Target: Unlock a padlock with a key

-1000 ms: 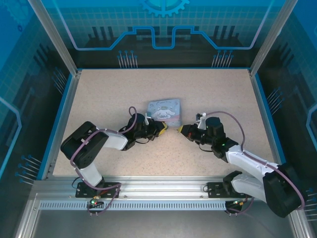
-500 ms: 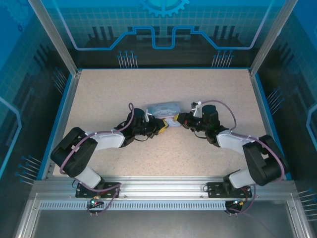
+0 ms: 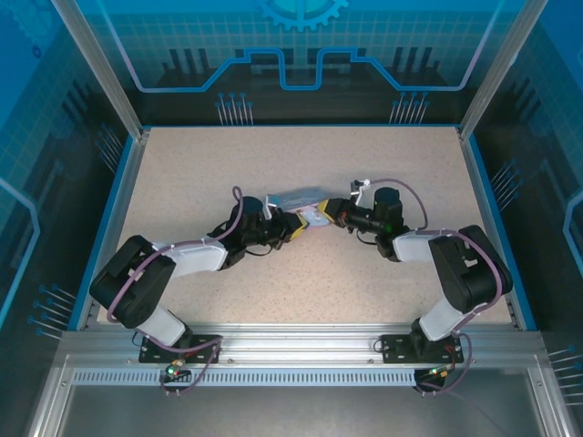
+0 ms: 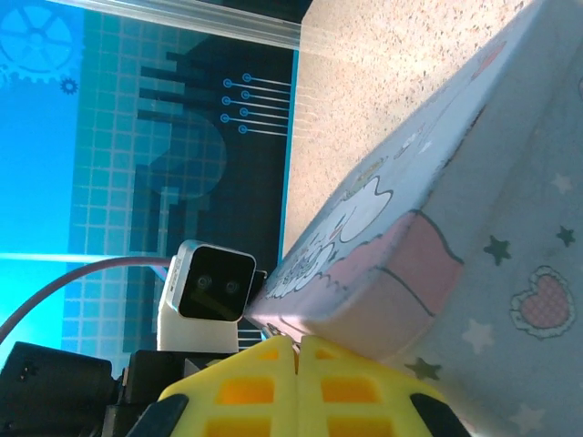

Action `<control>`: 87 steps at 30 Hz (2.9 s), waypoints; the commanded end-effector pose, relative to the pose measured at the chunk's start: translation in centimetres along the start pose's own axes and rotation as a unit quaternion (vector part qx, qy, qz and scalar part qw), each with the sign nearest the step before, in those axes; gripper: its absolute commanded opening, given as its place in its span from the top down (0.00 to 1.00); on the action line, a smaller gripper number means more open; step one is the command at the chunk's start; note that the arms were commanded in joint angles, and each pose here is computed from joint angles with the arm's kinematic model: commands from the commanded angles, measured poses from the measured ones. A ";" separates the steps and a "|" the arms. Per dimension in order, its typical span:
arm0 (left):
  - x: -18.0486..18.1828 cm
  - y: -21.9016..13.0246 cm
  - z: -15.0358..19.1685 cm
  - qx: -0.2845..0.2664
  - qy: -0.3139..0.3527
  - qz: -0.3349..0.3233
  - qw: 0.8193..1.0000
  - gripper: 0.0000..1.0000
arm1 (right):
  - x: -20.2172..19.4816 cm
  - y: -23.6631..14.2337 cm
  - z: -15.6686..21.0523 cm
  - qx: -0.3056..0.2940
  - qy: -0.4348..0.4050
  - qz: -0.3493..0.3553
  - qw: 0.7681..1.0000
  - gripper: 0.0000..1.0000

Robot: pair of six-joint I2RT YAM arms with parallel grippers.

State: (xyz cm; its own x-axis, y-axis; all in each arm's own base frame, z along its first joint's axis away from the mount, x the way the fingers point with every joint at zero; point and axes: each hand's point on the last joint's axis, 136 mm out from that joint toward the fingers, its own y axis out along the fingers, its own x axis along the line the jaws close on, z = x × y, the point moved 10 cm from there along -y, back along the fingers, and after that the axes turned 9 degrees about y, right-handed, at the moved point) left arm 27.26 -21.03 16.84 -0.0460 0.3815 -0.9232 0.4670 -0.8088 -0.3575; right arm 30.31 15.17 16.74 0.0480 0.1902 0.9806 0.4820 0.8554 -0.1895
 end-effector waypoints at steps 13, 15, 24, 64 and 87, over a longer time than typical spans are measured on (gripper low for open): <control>-3.0 -0.7 -0.5 -0.033 -0.024 0.061 0.997 1.00 | 4.9 -4.7 1.8 -0.031 0.008 0.004 0.999 1.00; -2.9 -0.9 -0.5 -0.039 -0.018 0.045 0.998 1.00 | 4.8 -5.3 2.5 -0.030 0.012 0.016 0.999 1.00; -2.5 -1.7 -0.5 -0.062 -0.004 0.008 0.998 1.00 | 3.5 -6.4 5.2 -0.033 0.045 0.042 0.998 1.00; -0.7 0.6 -0.7 -0.114 -0.023 0.076 0.990 1.00 | 2.3 -6.4 9.4 -0.092 -0.162 0.014 0.982 1.00; -1.3 -0.8 -0.7 -0.147 -0.015 0.083 0.985 1.00 | 3.4 -3.4 8.0 -0.142 0.085 0.038 0.985 1.00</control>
State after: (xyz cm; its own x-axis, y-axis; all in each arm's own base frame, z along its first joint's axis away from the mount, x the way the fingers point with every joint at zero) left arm 27.74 -20.63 17.06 -0.0266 0.2710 -0.9622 0.6877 -0.6936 -0.2144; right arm 21.51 16.70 19.16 0.2113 0.1858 0.9596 0.6568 0.7001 -0.2802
